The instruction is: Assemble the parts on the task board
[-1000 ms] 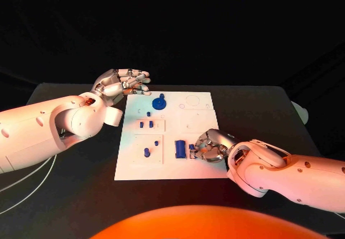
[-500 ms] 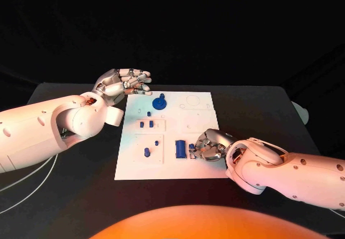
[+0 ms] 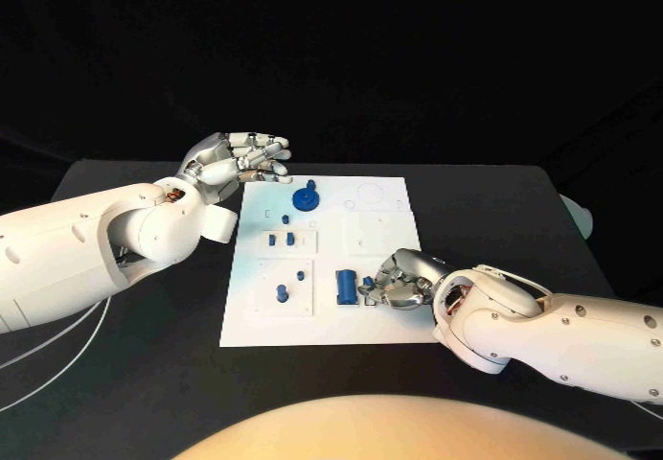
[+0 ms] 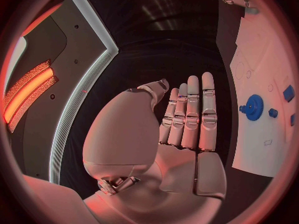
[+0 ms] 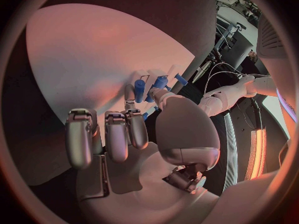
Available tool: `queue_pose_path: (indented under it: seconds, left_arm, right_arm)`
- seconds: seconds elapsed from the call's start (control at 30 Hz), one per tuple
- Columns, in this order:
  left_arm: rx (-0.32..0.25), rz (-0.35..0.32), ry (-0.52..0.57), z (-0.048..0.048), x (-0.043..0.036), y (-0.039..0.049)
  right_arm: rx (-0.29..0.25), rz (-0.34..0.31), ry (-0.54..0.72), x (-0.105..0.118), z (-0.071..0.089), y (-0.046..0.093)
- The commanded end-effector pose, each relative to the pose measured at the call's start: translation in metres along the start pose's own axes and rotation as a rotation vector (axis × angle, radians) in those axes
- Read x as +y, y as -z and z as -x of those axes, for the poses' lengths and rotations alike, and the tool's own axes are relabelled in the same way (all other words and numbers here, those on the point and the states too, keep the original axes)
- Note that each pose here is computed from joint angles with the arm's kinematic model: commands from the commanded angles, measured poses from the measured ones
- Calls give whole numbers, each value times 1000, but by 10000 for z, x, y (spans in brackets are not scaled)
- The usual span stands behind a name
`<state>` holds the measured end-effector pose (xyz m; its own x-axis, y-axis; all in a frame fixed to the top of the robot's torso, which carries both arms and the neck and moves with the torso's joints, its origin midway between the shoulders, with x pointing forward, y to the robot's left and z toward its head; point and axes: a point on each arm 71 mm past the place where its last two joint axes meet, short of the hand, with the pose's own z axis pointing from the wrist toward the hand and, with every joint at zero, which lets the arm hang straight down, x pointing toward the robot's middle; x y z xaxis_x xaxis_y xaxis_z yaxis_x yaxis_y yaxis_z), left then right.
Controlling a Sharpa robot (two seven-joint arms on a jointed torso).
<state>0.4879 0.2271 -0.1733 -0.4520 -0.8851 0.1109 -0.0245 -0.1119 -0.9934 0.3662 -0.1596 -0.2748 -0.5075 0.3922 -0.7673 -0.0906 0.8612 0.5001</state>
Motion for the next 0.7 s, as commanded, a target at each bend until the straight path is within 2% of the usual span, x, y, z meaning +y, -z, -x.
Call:
queue_pose_path:
  seconds: [0.03,0.7]
  left_arm:
    - [23,-7,9,-27,-7,-7]
    - [22,-4,10,-14,-6,-4]
  right_arm:
    - [6,28,11,36,-21,10]
    - [-28,54,23,37,20,89]
